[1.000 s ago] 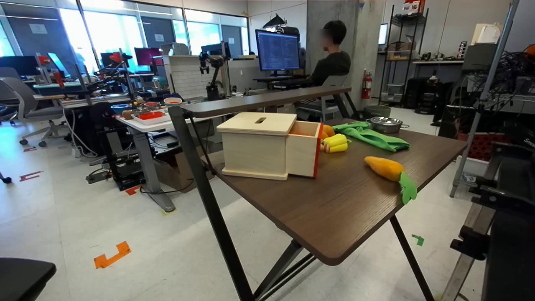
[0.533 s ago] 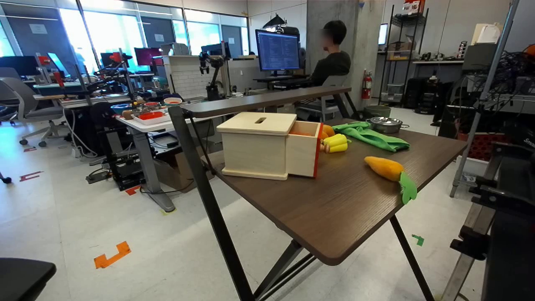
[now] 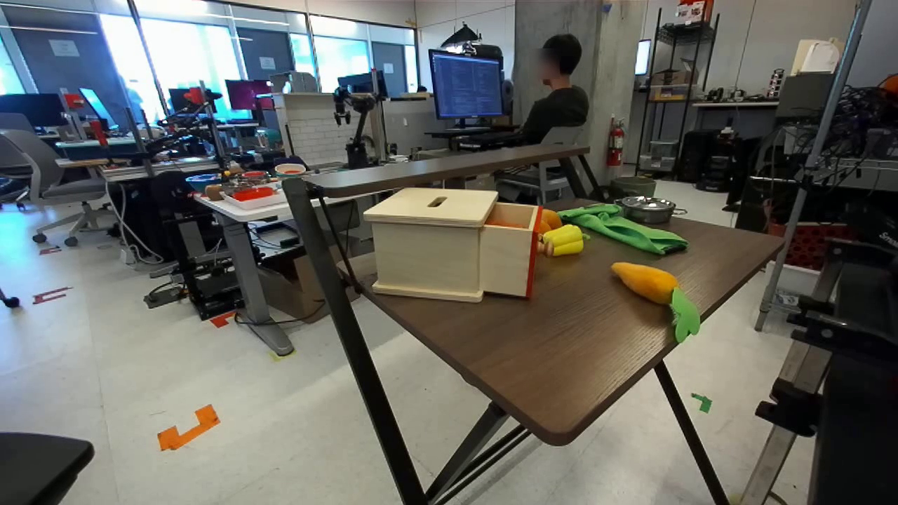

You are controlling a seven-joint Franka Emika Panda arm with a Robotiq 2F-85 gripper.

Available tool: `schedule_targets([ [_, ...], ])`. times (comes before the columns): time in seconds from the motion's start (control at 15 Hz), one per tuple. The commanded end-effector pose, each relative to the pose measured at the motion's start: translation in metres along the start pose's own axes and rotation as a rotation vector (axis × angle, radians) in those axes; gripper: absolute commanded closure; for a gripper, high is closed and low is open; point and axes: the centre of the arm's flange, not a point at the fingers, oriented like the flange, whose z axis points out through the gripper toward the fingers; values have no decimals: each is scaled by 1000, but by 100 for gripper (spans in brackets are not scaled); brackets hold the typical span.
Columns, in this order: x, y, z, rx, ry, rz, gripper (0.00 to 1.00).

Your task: Move the carrot to the right

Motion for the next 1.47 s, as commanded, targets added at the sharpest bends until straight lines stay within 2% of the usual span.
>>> schedule_targets([
  [0.0,37,-30,17,-38,68,82,0],
  [0.4,75,-84,70,-165,198,138,0],
  [0.6,94,-100,97,-227,225,156,0],
  [1.0,118,-118,153,-324,192,149,0],
  [1.13,122,-118,159,-331,130,135,0],
  [1.2,111,-116,159,-312,148,143,0],
  [1.4,117,-117,167,-315,132,140,0],
])
